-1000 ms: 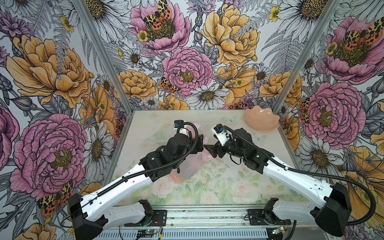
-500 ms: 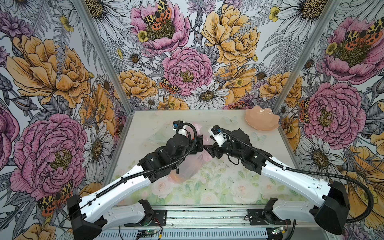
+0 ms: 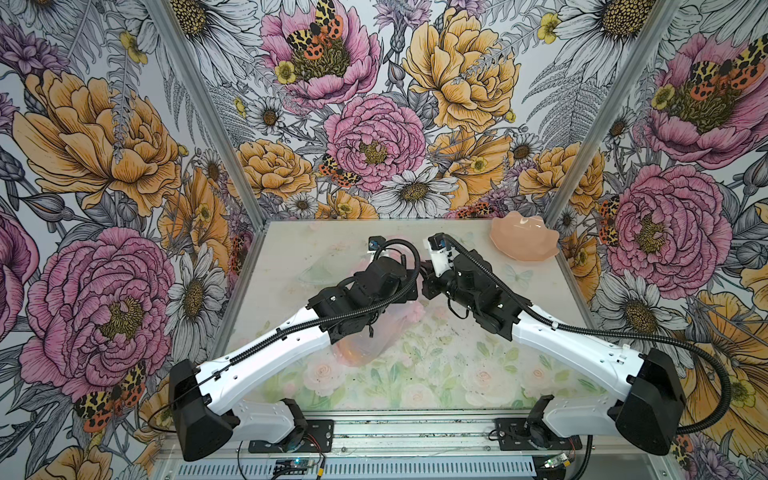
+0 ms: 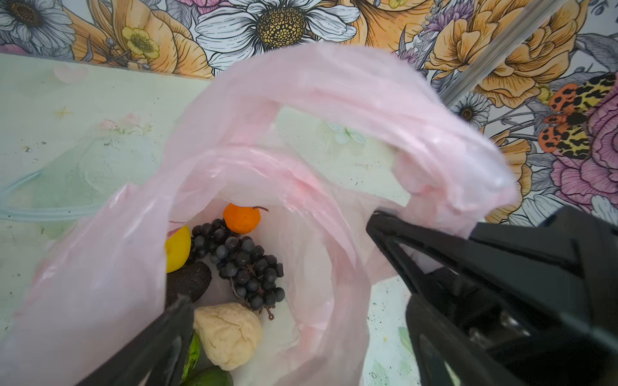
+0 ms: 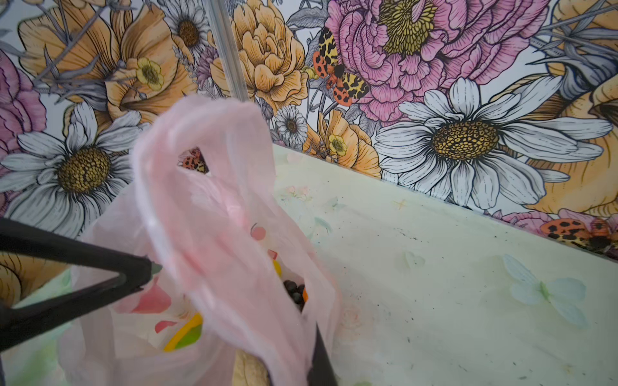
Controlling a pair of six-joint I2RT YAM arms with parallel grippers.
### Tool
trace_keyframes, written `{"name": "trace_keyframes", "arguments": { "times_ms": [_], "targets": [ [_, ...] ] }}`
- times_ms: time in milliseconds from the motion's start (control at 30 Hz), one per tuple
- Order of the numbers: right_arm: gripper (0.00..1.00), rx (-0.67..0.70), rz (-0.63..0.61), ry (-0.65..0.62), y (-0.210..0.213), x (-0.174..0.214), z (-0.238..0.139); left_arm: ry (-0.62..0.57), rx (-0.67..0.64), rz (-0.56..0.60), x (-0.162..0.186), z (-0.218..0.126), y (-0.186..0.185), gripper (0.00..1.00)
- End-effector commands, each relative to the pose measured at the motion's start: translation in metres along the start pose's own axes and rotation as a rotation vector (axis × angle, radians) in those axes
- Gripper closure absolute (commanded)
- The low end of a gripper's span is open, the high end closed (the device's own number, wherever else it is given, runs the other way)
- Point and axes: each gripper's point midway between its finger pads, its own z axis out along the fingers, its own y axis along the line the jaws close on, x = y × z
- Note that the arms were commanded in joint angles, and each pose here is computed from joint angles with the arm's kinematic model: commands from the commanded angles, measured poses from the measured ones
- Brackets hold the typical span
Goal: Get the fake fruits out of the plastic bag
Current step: 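Grasp the bag's other handle with the right gripper, spreading the opening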
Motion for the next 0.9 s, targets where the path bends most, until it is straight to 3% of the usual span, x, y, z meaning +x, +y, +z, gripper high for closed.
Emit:
{"name": "trace_keyframes", "arguments": {
  "times_ms": [0,100,267,467,567,700,867],
  "targets": [
    [0.99,-0.004,0.080,-0.095,-0.001,-0.022,-0.009,-0.019,-0.059,0.002,-0.010,-0.004,0.004,0.02],
    [1.00,0.032,0.084,-0.087,-0.013,-0.021,-0.009,-0.048,-0.025,0.029,-0.021,-0.014,-0.006,0.05],
    [1.00,0.031,0.115,-0.094,-0.035,-0.026,-0.005,-0.196,0.136,0.283,-0.050,-0.076,-0.055,0.03],
    [1.00,-0.037,0.070,-0.094,-0.028,-0.033,0.000,-0.270,0.221,0.286,-0.099,-0.105,-0.039,0.02],
    [1.00,-0.056,0.045,-0.092,-0.025,-0.035,0.002,-0.274,0.183,0.284,-0.120,-0.083,-0.023,0.02],
    [1.00,-0.067,0.023,-0.089,-0.026,-0.037,0.004,-0.201,0.213,0.265,-0.130,-0.027,0.000,0.05],
    [1.00,-0.079,0.031,-0.077,-0.030,-0.038,0.011,-0.145,0.310,0.497,-0.098,0.001,-0.027,0.05]
  ]
}}
